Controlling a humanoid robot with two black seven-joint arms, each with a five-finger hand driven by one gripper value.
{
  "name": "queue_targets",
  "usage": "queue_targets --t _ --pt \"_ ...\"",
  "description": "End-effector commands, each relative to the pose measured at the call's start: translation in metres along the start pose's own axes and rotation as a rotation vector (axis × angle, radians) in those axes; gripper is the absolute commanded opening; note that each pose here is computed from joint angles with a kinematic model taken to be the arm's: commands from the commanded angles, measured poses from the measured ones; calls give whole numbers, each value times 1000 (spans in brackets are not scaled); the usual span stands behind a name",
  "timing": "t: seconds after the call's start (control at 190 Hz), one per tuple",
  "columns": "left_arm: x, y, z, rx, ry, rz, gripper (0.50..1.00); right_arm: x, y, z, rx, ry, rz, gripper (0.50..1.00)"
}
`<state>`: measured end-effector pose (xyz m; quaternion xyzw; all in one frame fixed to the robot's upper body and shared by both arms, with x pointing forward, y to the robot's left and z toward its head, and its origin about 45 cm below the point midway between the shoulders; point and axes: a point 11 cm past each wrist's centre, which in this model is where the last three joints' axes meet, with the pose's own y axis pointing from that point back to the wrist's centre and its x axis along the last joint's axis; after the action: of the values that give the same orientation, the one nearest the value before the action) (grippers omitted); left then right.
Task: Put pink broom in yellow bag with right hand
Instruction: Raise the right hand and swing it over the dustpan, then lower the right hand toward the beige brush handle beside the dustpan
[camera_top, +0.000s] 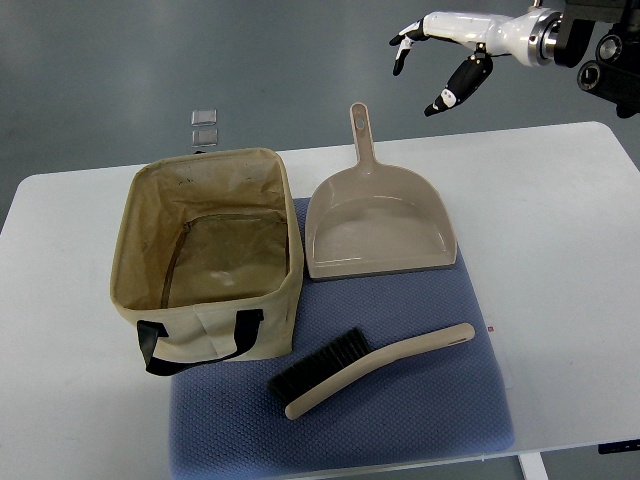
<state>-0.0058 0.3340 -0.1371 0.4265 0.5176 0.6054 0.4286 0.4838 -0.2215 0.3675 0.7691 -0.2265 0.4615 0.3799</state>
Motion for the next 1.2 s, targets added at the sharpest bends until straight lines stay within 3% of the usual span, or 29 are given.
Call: queue_targets --t 0.0,0.262,0.53,0.871,1.197 --pt "0 0 0 0 0 0 1000 -19 4 -13 20 103 -113 930" --pt "0 0 0 0 0 0 1000 -25 9 -19 31 125 -182 930" --pt "0 0 0 0 0 0 1000 -76 11 -45 133 62 -295 930" --pt "0 0 0 0 0 0 1000 -148 19 -43 173 -85 -393 930" --pt "0 0 0 0 0 0 1000 -191 31 -57 236 -204 -418 930"
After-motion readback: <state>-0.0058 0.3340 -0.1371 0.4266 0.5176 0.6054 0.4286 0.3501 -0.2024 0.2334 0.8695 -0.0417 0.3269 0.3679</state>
